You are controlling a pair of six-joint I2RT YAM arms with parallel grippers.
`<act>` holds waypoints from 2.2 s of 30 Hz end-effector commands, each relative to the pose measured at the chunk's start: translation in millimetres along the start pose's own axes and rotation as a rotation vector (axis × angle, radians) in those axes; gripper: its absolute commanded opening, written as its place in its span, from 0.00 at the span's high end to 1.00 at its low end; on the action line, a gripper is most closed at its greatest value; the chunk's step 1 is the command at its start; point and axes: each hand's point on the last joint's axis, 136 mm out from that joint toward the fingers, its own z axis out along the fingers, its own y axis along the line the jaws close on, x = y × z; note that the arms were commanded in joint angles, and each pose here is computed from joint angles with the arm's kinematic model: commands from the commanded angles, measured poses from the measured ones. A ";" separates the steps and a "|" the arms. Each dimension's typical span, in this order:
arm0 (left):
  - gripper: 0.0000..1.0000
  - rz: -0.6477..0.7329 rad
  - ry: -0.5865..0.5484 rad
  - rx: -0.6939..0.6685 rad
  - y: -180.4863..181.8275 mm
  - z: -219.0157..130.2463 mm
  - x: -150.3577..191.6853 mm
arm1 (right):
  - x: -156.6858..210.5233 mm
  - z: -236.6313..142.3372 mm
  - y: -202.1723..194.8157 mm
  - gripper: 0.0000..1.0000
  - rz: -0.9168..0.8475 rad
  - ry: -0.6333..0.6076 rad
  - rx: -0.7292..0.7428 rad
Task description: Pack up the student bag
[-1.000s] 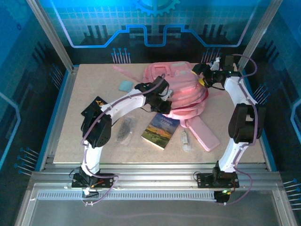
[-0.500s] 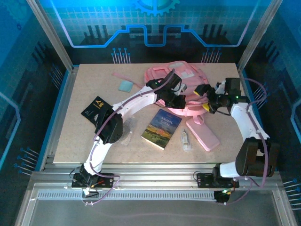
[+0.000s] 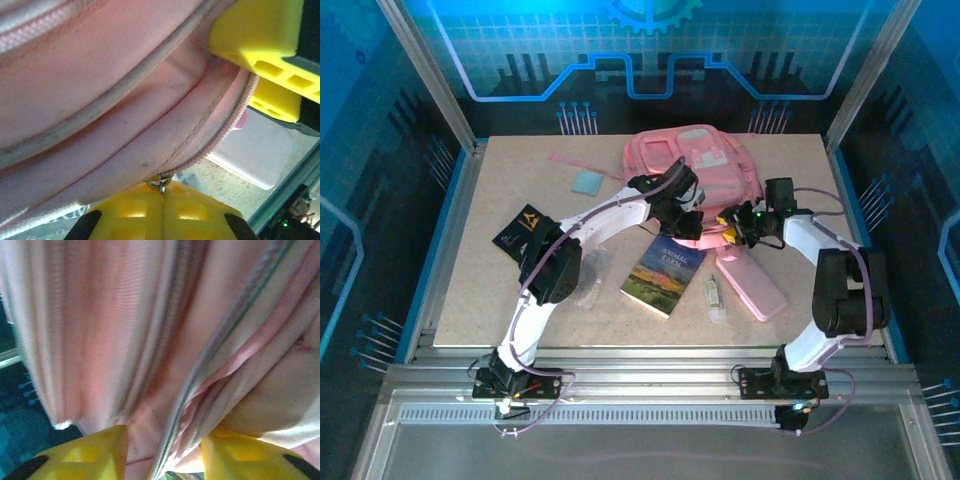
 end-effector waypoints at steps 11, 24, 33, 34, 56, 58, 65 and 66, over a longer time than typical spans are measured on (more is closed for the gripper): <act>1.00 -0.054 -0.076 -0.248 120.6 -66.8 -10.4 | -16.2 -27.1 12.1 1.00 -0.077 -0.097 -0.043; 1.00 -0.120 -0.340 -0.575 226.3 -118.5 -90.1 | 0.2 -32.7 22.4 1.00 -0.161 -0.034 -0.038; 1.00 -0.243 -0.552 -0.621 251.8 -148.8 -144.6 | 24.3 -25.4 49.8 1.00 -0.283 0.014 -0.061; 0.90 -0.252 -0.546 -0.600 248.2 -148.4 -141.9 | 29.9 -24.7 57.8 1.00 -0.307 0.027 -0.071; 0.27 -0.406 -0.256 -0.096 146.1 -99.7 43.8 | 167.0 -29.8 -7.7 0.30 -0.579 0.205 0.164; 0.27 -0.411 -0.220 -0.083 141.3 -84.1 56.6 | 175.0 -19.8 -23.1 0.30 -0.574 0.209 0.185; 0.29 -0.433 -0.114 -0.092 140.1 -33.7 91.8 | 176.9 12.9 -56.8 0.31 -0.561 0.171 0.247; 0.30 -0.440 -0.105 -0.093 141.6 -29.7 95.0 | 175.6 16.6 -59.0 0.31 -0.562 0.159 0.253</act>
